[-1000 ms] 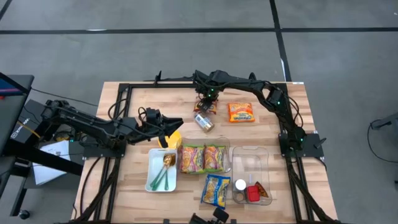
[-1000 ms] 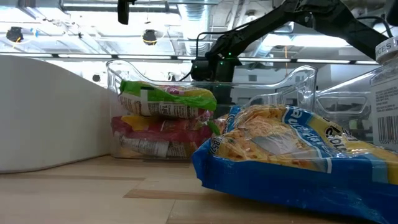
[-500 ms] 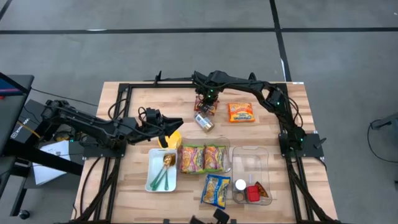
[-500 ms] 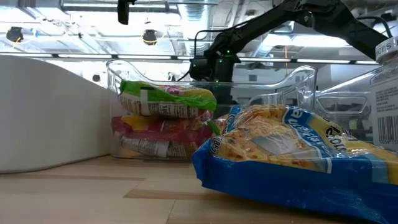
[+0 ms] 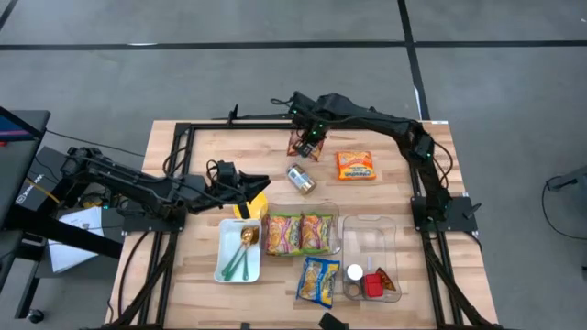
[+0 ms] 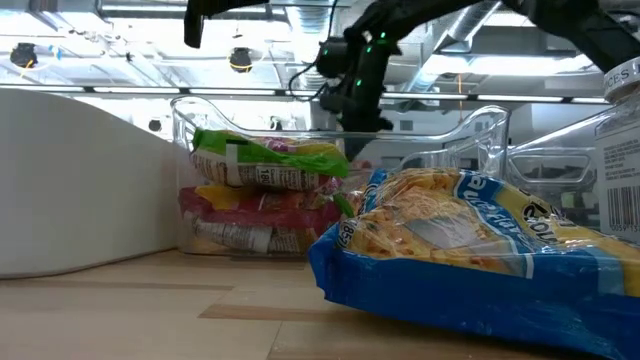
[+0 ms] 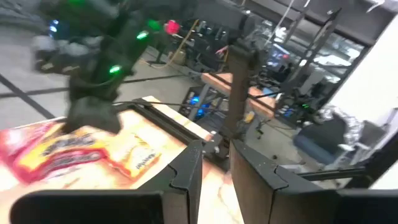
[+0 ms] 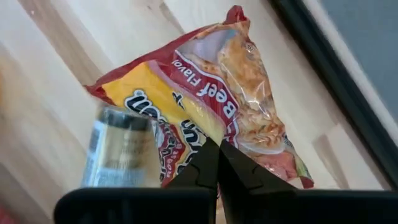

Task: Pick & Place Food Item
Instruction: Put the red noodle pack into the left transparent bin

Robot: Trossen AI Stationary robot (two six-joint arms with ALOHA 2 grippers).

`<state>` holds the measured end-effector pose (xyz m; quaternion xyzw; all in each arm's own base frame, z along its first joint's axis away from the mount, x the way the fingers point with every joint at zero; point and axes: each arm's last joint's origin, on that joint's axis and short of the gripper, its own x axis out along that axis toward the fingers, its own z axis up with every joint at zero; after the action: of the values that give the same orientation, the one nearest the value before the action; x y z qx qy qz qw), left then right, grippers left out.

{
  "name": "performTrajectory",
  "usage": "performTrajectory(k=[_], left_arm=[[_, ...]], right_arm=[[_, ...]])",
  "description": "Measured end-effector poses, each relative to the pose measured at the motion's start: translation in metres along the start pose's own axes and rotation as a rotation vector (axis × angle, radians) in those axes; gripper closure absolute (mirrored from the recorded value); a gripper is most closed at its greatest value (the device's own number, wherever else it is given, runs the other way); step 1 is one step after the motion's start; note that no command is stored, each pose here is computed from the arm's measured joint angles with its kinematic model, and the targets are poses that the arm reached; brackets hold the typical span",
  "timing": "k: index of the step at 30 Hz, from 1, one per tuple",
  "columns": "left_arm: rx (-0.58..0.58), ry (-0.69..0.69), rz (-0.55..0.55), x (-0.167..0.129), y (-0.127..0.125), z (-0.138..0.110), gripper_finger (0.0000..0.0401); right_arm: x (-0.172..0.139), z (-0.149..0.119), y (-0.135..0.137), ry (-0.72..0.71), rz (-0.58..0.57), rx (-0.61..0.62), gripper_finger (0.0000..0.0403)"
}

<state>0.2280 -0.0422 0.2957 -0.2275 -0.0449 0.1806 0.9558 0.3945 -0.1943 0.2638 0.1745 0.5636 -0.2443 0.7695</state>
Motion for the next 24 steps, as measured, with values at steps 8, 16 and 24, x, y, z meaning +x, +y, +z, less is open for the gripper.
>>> performTrajectory(k=[8,16,24], left_arm=[[0.085,-0.008,0.023,0.0,0.001,0.0,0.0325],[0.119,-0.005,0.028,-0.008,0.004,0.008,0.0325],[0.141,0.009,0.034,-0.028,0.012,0.023,0.0325]], right_arm=[[-0.048,-0.017,0.008,-0.001,0.01,-0.026,0.0403],[-0.097,-0.053,0.047,0.044,0.08,-0.323,0.0403],[-0.14,-0.092,0.097,-0.001,0.216,-0.699,0.0403]])
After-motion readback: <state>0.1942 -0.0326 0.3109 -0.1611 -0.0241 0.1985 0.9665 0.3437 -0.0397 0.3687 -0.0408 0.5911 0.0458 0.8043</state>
